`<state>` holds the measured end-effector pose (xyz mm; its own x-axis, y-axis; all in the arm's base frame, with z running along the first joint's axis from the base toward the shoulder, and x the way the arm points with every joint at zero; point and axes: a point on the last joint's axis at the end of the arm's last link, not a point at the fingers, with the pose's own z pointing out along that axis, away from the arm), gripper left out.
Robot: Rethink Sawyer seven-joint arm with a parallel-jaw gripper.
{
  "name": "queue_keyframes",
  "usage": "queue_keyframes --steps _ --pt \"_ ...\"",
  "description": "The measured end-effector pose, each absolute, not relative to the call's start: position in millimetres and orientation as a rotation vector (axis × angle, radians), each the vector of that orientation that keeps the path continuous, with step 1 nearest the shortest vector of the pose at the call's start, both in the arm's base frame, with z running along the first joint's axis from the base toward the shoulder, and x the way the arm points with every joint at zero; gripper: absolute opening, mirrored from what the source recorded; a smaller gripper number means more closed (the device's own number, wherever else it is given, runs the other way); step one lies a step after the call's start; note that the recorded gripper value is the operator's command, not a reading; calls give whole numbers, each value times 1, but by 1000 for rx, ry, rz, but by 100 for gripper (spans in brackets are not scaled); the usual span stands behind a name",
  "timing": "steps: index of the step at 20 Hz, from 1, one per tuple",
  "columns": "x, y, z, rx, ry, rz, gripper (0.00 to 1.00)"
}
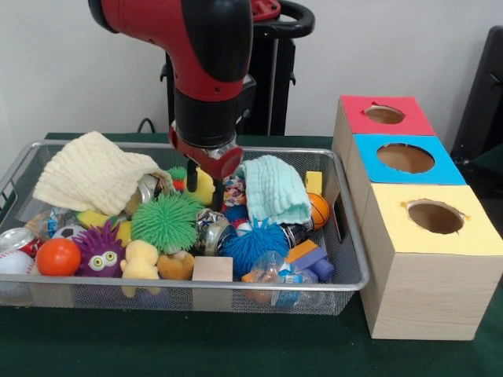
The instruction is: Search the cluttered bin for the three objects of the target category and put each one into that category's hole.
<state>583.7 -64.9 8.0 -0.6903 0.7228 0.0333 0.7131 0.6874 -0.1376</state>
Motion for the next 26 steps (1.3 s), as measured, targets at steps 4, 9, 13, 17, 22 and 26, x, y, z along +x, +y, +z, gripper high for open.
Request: queue_keyframes --steps 4,9,13,17,22,26 --pt "582 -51 15 -1191 -2811 171 100" --pt "578 -27 31 -1183 -2823 177 100" --pt "577 -6 43 -1184 -2834 174 100" --pt "577 2 48 -1192 -2838 175 100" --pt "576 0 48 -1209 -2829 180 100" --pt "574 -5 44 -1227 -2811 181 100"
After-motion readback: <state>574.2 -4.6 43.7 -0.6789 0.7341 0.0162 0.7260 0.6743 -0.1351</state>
